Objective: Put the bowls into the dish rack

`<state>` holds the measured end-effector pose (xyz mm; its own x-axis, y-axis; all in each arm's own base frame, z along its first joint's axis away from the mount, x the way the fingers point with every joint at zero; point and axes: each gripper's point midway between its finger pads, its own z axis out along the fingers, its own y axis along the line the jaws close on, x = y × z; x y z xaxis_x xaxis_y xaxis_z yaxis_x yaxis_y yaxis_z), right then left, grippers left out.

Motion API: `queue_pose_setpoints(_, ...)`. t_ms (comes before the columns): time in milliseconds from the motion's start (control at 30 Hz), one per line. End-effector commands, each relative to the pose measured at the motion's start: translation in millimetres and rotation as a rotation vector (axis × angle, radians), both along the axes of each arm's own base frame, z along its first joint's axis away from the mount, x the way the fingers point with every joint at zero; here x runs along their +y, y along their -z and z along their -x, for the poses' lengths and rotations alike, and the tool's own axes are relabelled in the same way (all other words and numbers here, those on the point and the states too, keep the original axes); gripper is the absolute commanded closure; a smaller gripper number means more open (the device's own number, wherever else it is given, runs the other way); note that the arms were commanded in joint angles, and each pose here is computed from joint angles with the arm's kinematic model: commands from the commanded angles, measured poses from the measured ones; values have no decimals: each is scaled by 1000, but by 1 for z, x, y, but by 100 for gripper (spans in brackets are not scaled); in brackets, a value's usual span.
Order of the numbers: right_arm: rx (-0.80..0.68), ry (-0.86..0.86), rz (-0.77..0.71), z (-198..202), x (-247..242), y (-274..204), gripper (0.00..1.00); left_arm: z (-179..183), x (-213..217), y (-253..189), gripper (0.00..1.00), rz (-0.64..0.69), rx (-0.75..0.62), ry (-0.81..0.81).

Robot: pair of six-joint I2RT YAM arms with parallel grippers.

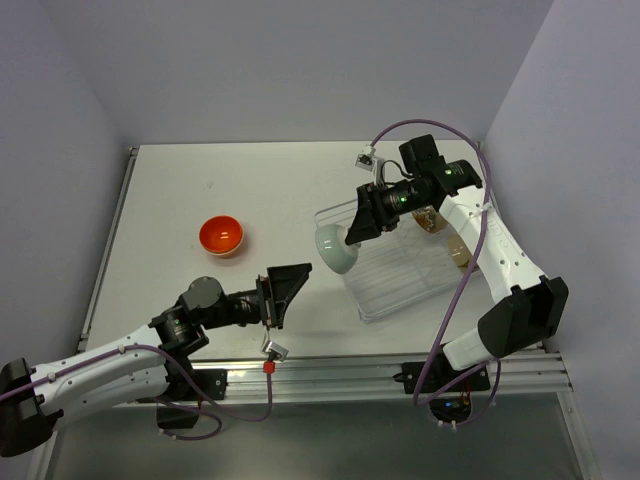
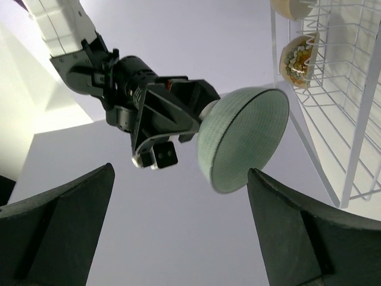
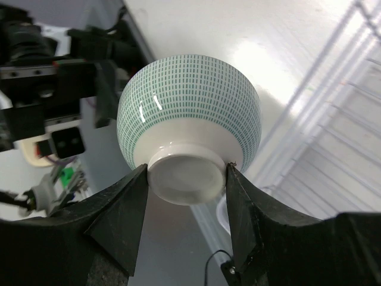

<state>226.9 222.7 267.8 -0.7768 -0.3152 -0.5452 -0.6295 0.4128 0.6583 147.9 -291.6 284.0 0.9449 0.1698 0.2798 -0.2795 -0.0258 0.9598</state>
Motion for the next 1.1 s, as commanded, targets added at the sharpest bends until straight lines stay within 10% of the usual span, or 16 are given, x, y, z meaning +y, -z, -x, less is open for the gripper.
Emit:
queue_pose_setpoints(0,-127,95,61,-27,-13,-11,100,-7,4,-30,0,92,36,-38)
queue_pose_setpoints(500,-237,304,459,-85,-71,34,100,-56,21,-62,1,313,363,-268)
queue_pose_setpoints(1067,-223,367,705,-122,-104,116,100,-135,65,-65,1,855,1399,-707)
